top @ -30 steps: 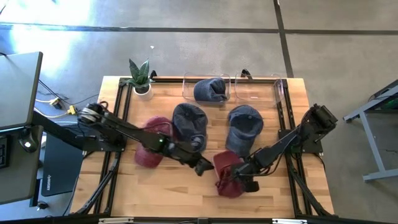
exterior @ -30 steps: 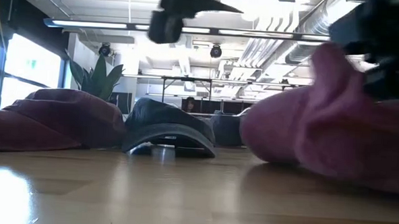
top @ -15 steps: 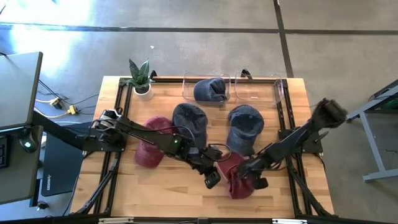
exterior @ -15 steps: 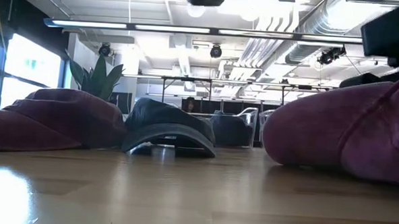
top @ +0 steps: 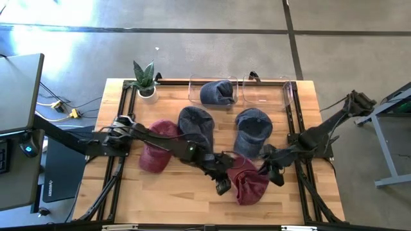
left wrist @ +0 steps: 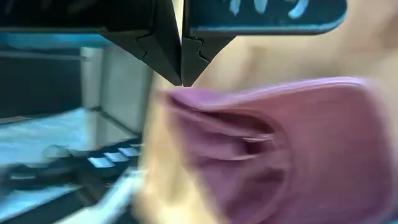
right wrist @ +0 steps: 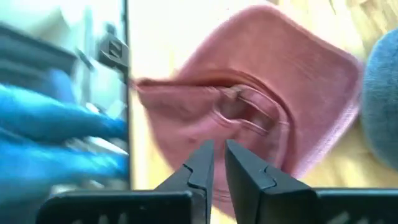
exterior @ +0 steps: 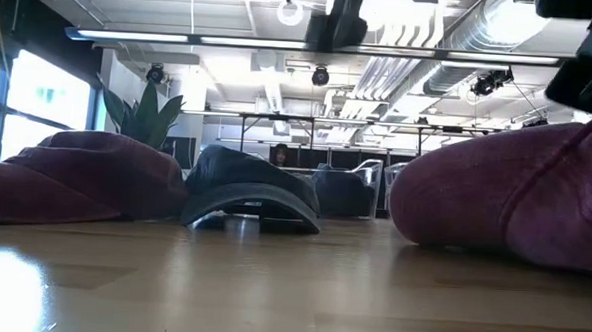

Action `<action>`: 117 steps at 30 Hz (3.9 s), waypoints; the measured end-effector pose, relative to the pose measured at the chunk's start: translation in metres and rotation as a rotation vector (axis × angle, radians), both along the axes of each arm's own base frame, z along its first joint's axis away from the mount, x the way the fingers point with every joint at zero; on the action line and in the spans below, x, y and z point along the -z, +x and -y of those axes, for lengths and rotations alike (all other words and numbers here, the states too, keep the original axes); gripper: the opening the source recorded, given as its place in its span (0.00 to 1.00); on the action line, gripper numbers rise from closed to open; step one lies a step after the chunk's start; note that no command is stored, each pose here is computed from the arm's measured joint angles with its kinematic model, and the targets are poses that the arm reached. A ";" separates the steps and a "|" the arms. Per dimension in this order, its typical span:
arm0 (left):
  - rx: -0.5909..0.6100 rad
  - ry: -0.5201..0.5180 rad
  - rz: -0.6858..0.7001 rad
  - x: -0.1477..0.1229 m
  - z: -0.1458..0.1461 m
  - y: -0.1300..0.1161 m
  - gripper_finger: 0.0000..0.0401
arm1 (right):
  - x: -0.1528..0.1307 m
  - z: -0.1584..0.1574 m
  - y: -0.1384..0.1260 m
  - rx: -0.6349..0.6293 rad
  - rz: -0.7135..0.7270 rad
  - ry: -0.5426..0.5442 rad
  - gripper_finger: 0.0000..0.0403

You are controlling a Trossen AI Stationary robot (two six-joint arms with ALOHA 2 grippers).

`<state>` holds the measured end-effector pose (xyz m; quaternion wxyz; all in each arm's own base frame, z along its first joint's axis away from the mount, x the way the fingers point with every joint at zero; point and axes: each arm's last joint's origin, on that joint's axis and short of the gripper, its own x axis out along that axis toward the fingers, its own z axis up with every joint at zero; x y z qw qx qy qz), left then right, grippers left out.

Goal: Pick & Place hat
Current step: Put the right red cap into the right transparent bin

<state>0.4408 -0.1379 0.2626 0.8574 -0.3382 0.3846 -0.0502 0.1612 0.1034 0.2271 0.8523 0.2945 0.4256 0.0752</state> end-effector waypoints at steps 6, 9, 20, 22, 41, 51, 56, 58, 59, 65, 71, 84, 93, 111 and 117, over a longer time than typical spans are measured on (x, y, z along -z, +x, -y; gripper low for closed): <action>0.046 -0.018 0.022 0.021 -0.020 0.020 0.00 | -0.020 -0.007 -0.002 0.114 0.164 0.130 0.02; 0.072 0.033 0.014 0.040 -0.028 0.029 0.00 | -0.027 -0.013 -0.002 0.145 0.251 0.148 0.01; 0.267 0.213 -0.047 0.074 -0.050 0.032 0.00 | -0.030 -0.031 -0.014 0.219 0.275 0.231 0.00; 0.297 0.232 -0.043 0.075 -0.052 0.032 0.00 | -0.029 -0.034 -0.015 0.223 0.265 0.244 0.00; 0.295 0.424 -0.324 0.046 -0.126 -0.008 0.00 | 0.010 -0.063 0.020 0.104 0.063 0.136 0.00; 0.501 0.338 -0.293 0.015 -0.038 -0.037 0.00 | 0.068 -0.068 0.070 -0.119 -0.162 -0.133 0.00; 0.471 0.338 -0.354 0.003 -0.007 -0.059 0.00 | 0.082 -0.071 0.094 -0.221 -0.108 -0.114 0.00; 0.462 0.357 -0.368 -0.008 0.003 -0.072 0.00 | 0.090 -0.071 0.104 -0.206 -0.083 -0.106 0.00; 0.456 0.370 -0.375 -0.013 0.007 -0.078 0.00 | 0.094 -0.070 0.108 -0.179 -0.080 -0.103 0.00; 0.358 0.450 -0.409 -0.042 0.014 -0.112 0.00 | 0.105 -0.049 0.141 0.213 -0.068 -0.054 0.00; 0.267 0.458 -0.360 -0.067 0.012 -0.131 0.00 | 0.075 -0.029 0.160 0.448 -0.008 0.049 0.00; 0.146 0.404 -0.353 -0.049 0.025 -0.112 0.00 | 0.000 -0.027 0.102 0.044 -0.078 -0.025 0.06; 0.014 0.295 -0.435 -0.019 0.041 -0.115 0.00 | 0.010 -0.058 0.069 0.082 -0.213 -0.132 0.47; -0.117 0.148 -0.262 0.059 -0.010 -0.061 0.00 | 0.081 -0.077 0.095 0.618 -0.086 -0.290 0.24; -0.088 0.151 -0.382 0.091 -0.014 -0.056 0.00 | 0.075 -0.077 0.097 0.614 -0.145 -0.247 0.05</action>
